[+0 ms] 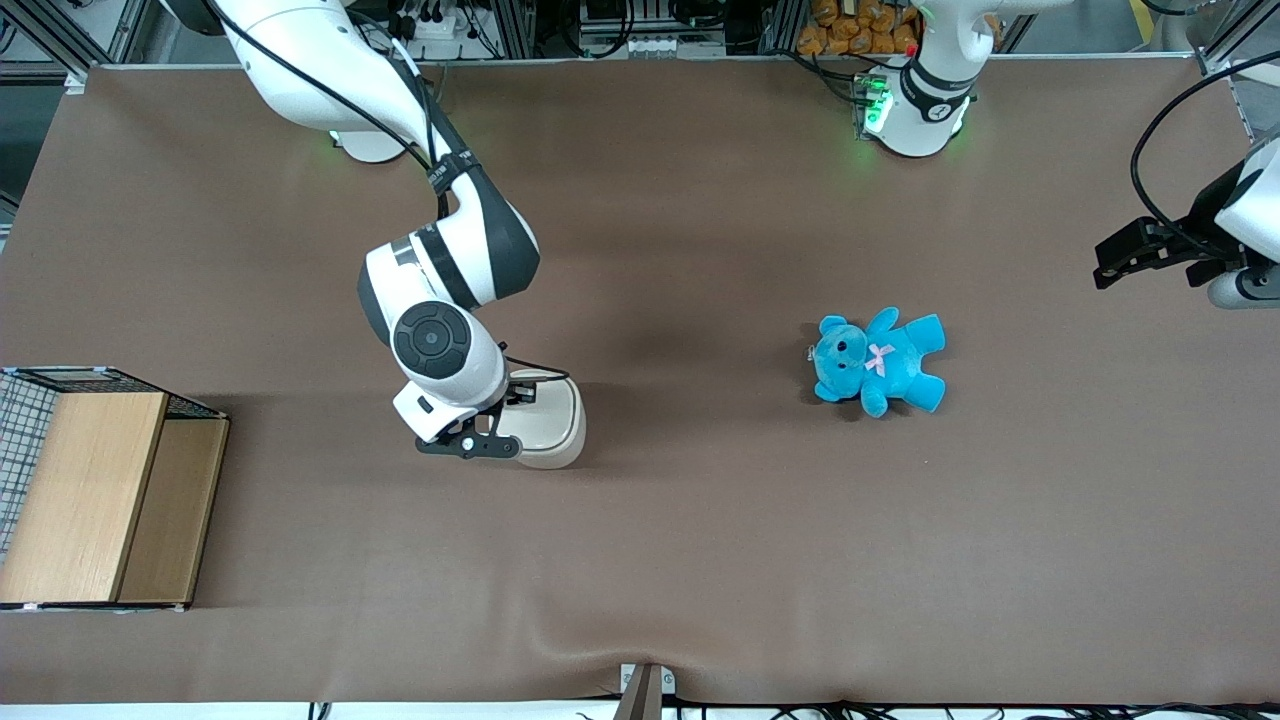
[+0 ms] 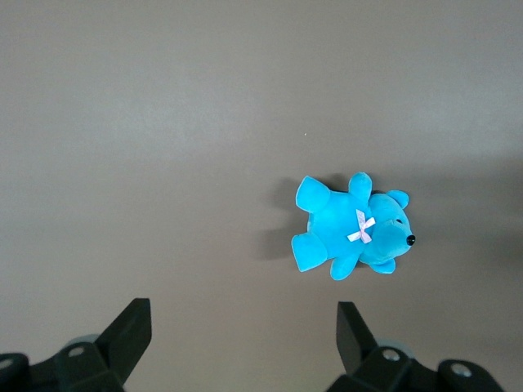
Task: Open trash can with right arm
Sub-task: 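Lower the right gripper onto the lid and press it open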
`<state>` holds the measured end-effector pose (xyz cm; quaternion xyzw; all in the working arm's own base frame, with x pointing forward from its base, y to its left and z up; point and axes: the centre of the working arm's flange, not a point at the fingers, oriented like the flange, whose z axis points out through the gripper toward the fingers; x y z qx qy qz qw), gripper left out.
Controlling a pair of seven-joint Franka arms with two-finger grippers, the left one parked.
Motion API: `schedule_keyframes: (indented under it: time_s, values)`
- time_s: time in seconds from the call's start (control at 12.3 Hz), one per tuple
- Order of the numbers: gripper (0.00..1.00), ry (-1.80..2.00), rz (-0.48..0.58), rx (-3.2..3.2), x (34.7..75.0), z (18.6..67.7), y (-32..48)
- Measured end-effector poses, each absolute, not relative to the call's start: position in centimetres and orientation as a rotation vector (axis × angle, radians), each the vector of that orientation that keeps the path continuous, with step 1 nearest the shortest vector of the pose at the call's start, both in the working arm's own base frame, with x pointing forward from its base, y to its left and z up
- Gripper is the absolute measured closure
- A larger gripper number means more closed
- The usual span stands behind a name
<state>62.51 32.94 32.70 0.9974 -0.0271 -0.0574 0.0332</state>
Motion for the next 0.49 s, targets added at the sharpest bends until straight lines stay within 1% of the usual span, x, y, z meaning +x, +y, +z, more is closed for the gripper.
schedule_keyframes:
  time_s: [0.16, 0.49]
  values:
    - [0.99, -0.075, -0.153, 3.078, 62.58, 32.35, 33.41]
    - [0.99, -0.069, -0.159, 3.074, 62.42, 31.77, 33.77]
